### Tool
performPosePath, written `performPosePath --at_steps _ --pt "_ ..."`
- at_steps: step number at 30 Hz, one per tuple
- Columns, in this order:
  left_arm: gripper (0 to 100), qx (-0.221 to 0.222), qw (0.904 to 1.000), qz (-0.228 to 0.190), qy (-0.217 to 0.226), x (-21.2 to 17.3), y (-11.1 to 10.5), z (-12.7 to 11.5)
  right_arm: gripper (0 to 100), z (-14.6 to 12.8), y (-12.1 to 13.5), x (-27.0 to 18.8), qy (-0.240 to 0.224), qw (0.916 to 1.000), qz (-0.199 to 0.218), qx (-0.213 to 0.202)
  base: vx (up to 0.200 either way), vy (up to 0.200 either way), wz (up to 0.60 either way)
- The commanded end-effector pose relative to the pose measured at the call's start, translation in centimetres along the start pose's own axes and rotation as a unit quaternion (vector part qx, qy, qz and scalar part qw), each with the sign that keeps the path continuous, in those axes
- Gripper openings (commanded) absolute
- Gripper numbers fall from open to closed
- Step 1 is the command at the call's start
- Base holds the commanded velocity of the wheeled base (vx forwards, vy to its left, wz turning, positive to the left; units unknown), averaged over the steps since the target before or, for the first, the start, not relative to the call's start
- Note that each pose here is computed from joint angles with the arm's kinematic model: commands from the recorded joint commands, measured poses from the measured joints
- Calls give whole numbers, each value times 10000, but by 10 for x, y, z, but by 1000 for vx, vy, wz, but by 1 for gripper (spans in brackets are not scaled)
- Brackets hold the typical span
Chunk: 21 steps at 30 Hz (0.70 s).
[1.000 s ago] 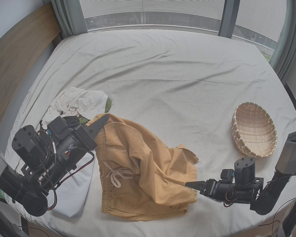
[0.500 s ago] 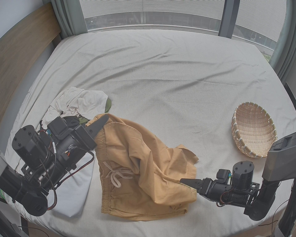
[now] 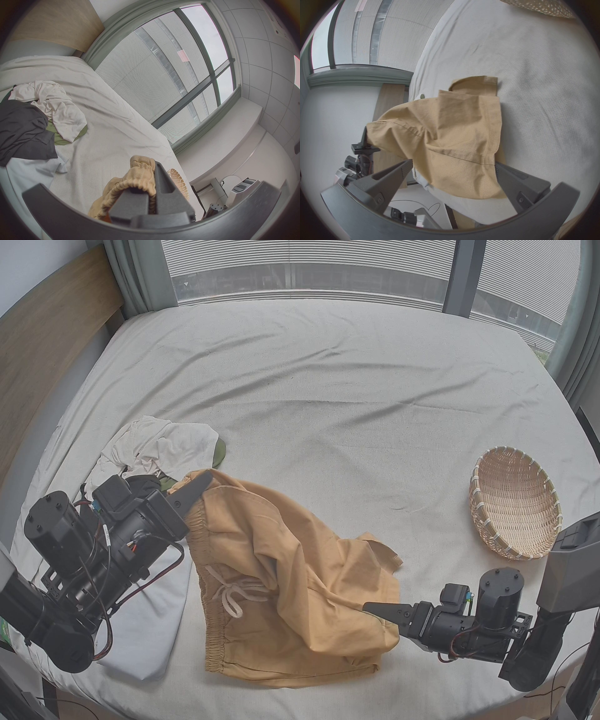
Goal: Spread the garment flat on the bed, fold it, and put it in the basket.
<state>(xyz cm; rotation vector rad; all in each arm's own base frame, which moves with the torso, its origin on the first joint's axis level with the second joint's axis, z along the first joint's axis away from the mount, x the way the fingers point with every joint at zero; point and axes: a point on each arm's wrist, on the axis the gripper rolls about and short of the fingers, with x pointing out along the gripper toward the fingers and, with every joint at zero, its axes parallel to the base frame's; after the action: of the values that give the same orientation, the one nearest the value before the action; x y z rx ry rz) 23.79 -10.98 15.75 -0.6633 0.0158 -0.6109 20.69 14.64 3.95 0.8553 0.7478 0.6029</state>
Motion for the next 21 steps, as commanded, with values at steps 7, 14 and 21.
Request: performPosePath --at_steps 7,14,21 --pt "0 0 10000 49 -23 0 3 1 100 3 5 -6 -58 9999 105 6 0 0 0" --pt "0 -2 10000 58 -11 0 3 1 0 4 2 -6 -74 9999 64 27 0 0 0" --pt "0 -16 10000 92 21 0 5 -1 0 16 7 -15 -365 9992 173 6 0 0 0"
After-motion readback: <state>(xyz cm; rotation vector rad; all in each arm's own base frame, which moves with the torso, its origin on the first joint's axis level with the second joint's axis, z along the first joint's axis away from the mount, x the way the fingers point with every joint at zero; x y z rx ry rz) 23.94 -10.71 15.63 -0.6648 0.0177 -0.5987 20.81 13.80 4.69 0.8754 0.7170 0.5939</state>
